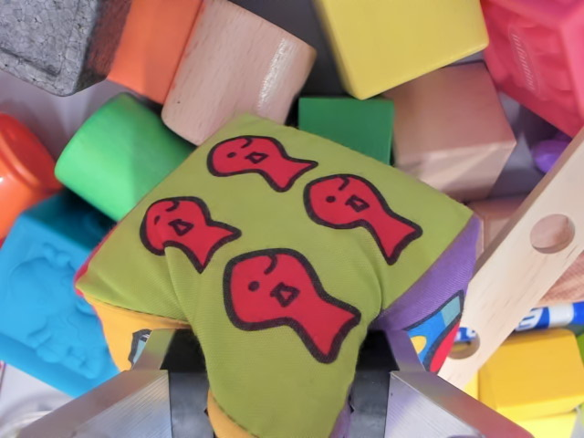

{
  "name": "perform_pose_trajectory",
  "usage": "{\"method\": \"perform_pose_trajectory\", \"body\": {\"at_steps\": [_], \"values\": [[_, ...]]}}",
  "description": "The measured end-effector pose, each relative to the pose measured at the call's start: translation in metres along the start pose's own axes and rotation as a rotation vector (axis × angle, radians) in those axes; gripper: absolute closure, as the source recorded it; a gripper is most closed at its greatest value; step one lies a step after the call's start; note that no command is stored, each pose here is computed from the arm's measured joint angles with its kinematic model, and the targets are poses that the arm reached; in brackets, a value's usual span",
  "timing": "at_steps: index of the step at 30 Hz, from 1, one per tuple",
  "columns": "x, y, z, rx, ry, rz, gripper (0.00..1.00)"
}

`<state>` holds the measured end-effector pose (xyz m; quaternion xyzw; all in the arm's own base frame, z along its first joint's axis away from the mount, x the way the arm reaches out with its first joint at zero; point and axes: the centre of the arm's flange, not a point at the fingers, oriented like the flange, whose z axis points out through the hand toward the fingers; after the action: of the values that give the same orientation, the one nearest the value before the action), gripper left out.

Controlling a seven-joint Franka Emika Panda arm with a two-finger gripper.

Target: Pick an object from the bin

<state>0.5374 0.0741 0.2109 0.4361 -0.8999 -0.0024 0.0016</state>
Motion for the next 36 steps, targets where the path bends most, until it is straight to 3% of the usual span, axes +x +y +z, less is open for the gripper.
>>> {"method": "perform_pose_trajectory", "body": {"at_steps": [14,36], "values": [[0.000,0.000,-0.016,0.0035,-0.0020,0.000,1.00],[0.000,0.000,-0.088,0.0067,-0.0009,0.000,1.00]]}}
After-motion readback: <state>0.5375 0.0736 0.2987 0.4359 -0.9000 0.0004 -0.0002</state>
